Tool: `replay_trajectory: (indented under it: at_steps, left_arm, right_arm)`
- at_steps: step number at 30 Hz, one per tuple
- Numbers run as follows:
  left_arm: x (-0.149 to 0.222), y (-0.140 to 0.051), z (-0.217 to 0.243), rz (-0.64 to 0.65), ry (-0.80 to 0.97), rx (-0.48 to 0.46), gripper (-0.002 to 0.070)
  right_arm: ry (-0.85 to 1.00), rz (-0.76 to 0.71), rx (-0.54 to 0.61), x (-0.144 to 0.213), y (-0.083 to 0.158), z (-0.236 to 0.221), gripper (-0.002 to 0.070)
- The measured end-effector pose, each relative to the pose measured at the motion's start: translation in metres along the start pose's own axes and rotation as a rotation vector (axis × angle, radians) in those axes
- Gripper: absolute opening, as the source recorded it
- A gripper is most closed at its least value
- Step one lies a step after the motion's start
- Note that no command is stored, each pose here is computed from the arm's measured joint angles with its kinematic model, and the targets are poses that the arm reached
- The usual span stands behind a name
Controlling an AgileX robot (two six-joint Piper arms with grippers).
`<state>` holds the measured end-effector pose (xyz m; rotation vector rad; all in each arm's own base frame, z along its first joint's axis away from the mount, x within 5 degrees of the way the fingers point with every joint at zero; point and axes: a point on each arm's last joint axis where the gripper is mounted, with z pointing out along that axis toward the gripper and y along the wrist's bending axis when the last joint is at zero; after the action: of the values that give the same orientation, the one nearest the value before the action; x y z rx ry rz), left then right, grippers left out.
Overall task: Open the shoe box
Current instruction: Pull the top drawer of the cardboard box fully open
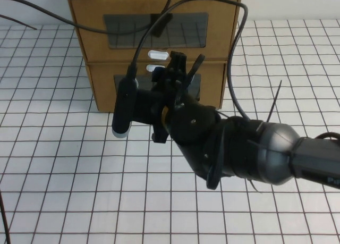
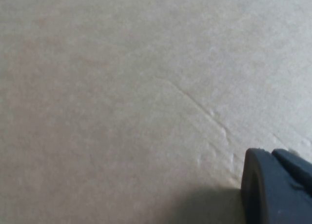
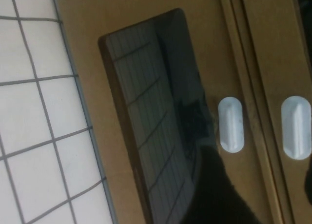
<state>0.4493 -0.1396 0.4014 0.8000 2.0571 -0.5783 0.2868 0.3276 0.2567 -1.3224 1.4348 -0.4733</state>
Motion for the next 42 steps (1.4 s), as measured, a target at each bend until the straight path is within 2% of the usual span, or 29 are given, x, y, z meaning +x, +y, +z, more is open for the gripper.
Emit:
replay_trajectory:
  at_steps: [6,17,42]
  left_arm:
    - [0.000,-0.001,0.000,0.001,0.000,0.001,-0.0002]
    - [0.000,0.000,0.000,0.006,0.006,-0.008,-0.0002]
    - [0.000,-0.001,0.001,0.012,0.010,-0.012,-0.0002]
  right_arm:
    - [0.023,0.002,0.029,-0.002,0.001,0.010,0.0355]
    - [0.041,-0.012,0.082,-0.005,-0.011,0.025,0.0355]
    - [0.034,0.006,0.071,0.003,-0.016,0.048,0.0355]
